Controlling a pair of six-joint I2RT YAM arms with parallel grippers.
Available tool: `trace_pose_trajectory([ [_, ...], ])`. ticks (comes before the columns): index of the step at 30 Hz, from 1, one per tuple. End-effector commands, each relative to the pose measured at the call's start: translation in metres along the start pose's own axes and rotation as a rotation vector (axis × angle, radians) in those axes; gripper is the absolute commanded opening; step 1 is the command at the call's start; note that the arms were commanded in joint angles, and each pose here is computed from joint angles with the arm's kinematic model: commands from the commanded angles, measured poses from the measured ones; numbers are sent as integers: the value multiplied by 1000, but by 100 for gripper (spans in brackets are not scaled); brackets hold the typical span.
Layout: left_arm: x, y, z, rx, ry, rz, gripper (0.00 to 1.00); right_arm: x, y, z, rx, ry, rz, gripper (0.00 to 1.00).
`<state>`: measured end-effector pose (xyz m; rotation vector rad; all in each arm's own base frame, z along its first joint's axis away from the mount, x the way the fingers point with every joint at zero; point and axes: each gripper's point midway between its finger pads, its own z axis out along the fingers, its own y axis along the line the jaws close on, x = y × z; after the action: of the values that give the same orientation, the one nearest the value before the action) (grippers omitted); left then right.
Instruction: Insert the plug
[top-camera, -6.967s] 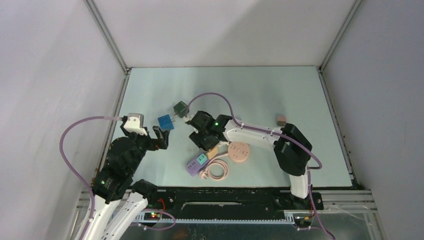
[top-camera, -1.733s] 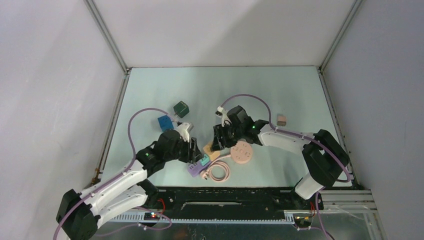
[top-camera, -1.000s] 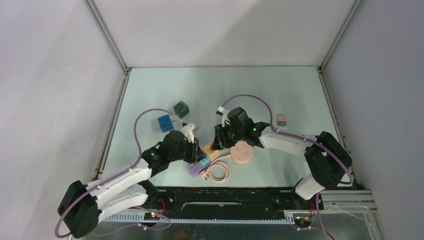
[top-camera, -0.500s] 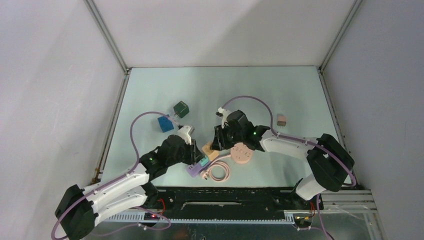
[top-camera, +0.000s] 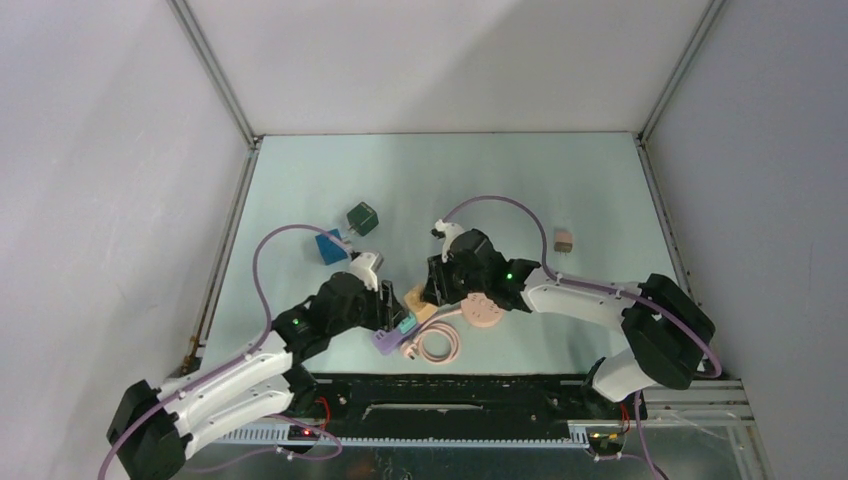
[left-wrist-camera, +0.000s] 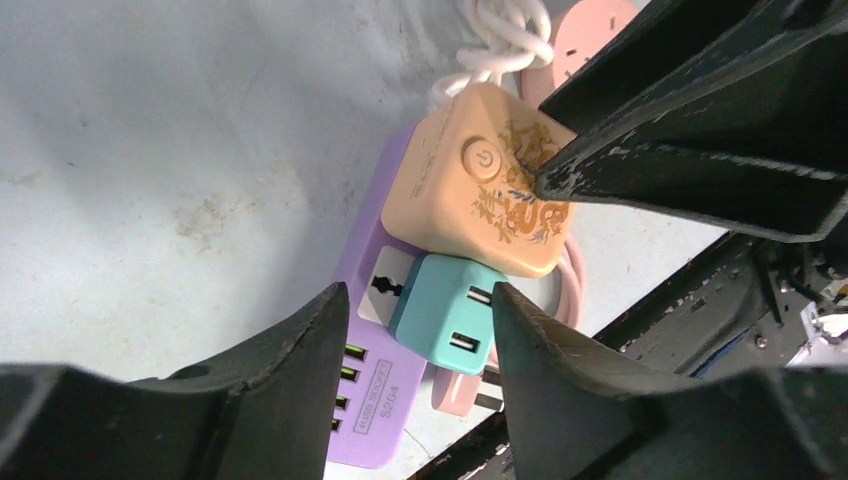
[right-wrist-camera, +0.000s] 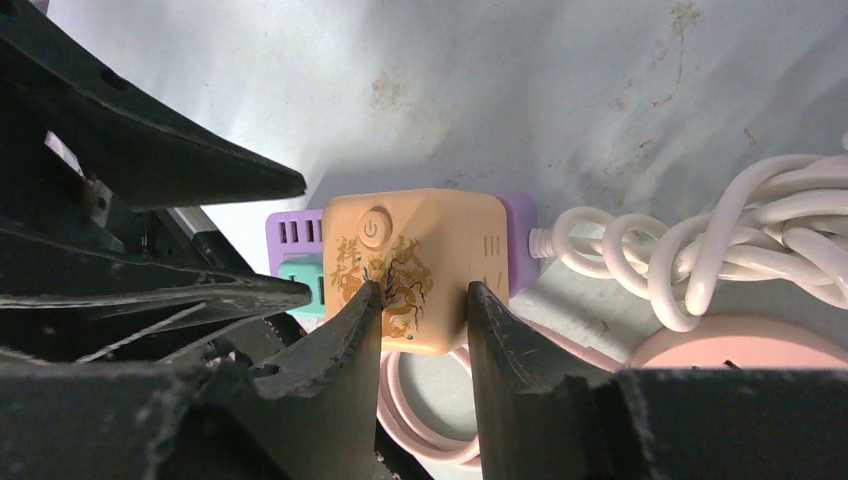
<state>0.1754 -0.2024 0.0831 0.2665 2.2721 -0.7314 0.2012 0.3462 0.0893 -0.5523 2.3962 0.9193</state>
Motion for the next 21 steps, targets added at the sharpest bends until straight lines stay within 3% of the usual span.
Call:
trace_pose_trajectory([
  [1, -42, -16, -20, 34, -136, 29, 64, 125, -60, -25, 246, 424, -3, 0],
  [4, -56, -27, -26, 70, -168, 37, 72, 125, -58, -25, 237, 423, -3, 0],
  [7, -55, -27, -20, 63, -153, 46, 72, 124, -55, -26, 230, 419, -3, 0],
  [12, -37, -28, -3, 92, -76, 51, 59, 125, -56, -25, 235, 419, -1, 0],
  [21, -6, -10, 19, 39, 27, 43, 53, 135, -64, -24, 265, 446, 7, 0],
])
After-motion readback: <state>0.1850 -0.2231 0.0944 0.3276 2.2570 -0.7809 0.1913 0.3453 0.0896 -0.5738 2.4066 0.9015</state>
